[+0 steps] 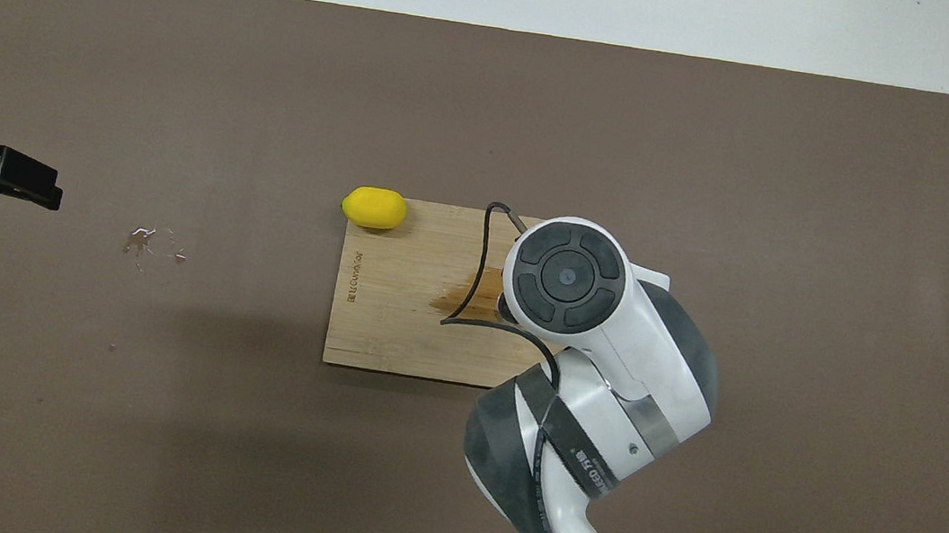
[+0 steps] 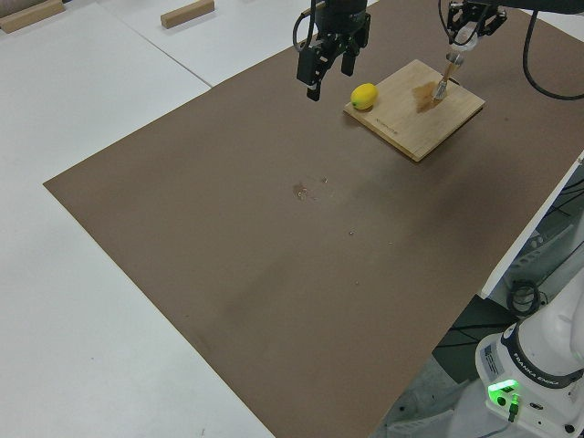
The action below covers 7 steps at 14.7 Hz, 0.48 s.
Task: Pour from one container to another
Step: 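Tilt the glass with the right gripper to pour into the cup, then turn the glass upright and carry it back to its spot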
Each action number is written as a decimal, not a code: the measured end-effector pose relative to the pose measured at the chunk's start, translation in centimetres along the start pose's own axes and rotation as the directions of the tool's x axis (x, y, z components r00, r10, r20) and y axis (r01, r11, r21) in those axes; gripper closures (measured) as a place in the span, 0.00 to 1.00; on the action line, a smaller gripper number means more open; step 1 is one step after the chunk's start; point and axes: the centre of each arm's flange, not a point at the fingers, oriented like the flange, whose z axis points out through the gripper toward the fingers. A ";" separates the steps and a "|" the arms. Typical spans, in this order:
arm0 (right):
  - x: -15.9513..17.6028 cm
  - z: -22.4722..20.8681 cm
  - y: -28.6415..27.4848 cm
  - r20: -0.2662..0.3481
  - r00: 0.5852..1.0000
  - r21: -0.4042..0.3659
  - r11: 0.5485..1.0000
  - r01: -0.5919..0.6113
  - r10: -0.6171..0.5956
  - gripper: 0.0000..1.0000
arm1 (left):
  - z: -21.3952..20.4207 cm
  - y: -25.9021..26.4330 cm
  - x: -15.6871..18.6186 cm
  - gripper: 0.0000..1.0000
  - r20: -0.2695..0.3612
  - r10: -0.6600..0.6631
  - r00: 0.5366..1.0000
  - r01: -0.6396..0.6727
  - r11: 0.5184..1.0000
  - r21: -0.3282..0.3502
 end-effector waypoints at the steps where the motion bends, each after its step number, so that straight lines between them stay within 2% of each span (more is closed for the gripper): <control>1: 0.2 0.0 0.0 0.014 1.000 -0.001 1.000 -0.011 0.011 0.49 | 0.0 0.0 0.0 0.00 0.000 0.000 1.000 0.000 1.000 0.000; 7: 2.9 0.4 0.2 0.124 0.985 -0.015 0.993 -0.118 0.119 0.49 | 0.0 0.0 0.0 0.00 0.000 0.000 1.000 0.000 1.000 0.000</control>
